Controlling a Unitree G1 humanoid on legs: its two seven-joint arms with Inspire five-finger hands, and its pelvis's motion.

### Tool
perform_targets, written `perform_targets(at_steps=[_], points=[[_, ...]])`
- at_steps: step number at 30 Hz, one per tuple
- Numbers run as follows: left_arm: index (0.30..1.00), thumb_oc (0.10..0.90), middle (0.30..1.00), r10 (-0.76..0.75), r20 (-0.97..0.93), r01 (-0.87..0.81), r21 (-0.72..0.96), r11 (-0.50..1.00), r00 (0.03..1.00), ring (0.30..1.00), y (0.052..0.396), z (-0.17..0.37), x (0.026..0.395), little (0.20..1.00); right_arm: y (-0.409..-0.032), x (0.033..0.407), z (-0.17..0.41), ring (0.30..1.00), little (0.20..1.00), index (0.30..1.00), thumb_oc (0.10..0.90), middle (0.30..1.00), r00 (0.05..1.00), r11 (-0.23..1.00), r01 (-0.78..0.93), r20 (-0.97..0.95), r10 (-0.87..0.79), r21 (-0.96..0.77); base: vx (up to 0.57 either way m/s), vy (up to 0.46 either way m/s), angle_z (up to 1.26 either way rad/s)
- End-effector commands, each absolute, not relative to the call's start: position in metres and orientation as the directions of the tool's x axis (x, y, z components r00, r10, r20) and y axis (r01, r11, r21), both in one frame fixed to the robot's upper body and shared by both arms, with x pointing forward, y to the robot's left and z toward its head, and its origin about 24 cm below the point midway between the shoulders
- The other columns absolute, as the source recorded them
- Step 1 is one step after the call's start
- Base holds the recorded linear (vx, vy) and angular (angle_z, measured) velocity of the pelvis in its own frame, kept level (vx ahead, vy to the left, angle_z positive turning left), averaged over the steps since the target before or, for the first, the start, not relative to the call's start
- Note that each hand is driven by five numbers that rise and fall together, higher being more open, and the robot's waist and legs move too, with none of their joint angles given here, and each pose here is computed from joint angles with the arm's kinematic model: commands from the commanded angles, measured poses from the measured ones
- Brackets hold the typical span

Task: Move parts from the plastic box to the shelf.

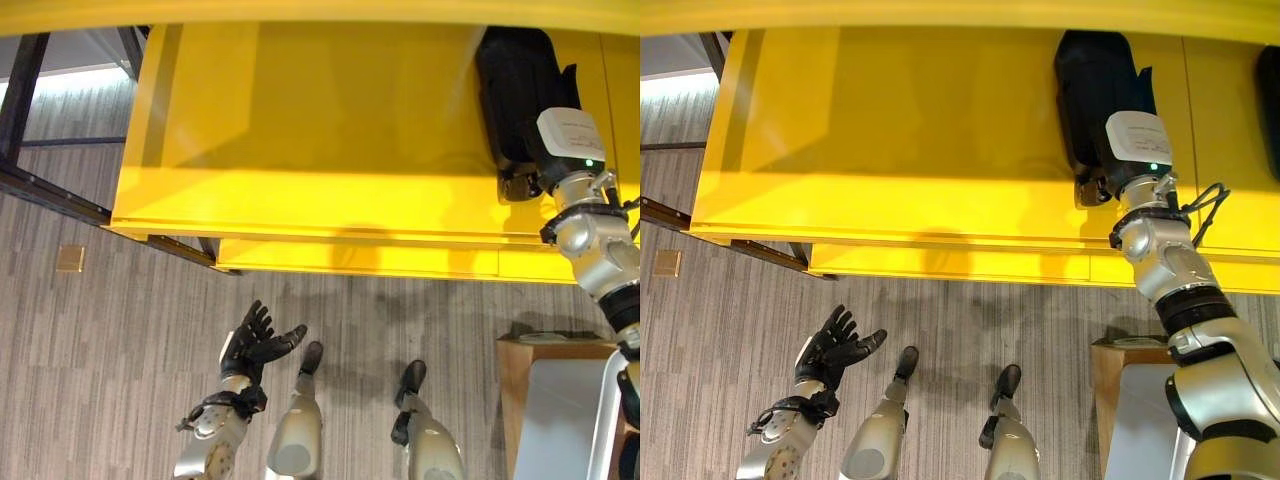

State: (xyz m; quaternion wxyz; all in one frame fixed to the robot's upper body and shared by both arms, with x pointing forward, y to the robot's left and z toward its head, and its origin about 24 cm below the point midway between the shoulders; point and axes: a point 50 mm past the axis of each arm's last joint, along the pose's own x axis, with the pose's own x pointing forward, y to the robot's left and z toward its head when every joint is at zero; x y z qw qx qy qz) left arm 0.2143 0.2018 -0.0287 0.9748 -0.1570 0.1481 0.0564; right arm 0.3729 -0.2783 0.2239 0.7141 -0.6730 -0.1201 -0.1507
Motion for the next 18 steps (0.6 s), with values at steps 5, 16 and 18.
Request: perform_targets(at_steps=[5, 16, 18], points=[[1.0, 0.9, 1.0, 0.039, -0.167, -0.086, -0.287, 0.954, 0.985, 1.0, 0.206, -0.004, 0.214, 1.0, -0.288, 0.368, 0.267, 0.3, 0.3, 0.3, 0.4, 0.3, 0.88, -0.064, 0.471, 0.474, -0.041, -0.88, 0.0, 0.0, 0.0], [1.0, 0.9, 1.0, 0.052, -0.175, -0.103, -0.292, 0.951, 0.983, 1.0, 0.208, -0.006, 0.212, 1.0, -0.28, 0.371, 0.263, 1.0, 1.0, 1.0, 0.9, 1.0, 0.892, -0.002, 0.45, 0.45, -0.034, -0.893, 0.0, 0.0, 0.0], [1.0, 0.9, 1.0, 0.052, -0.173, -0.102, -0.292, 0.951, 0.984, 1.0, 0.208, -0.005, 0.213, 1.0, -0.278, 0.37, 0.265, 1.0, 1.0, 1.0, 0.9, 1.0, 0.891, 0.009, 0.453, 0.453, -0.02, -0.891, 0.0, 0.0, 0.0]])
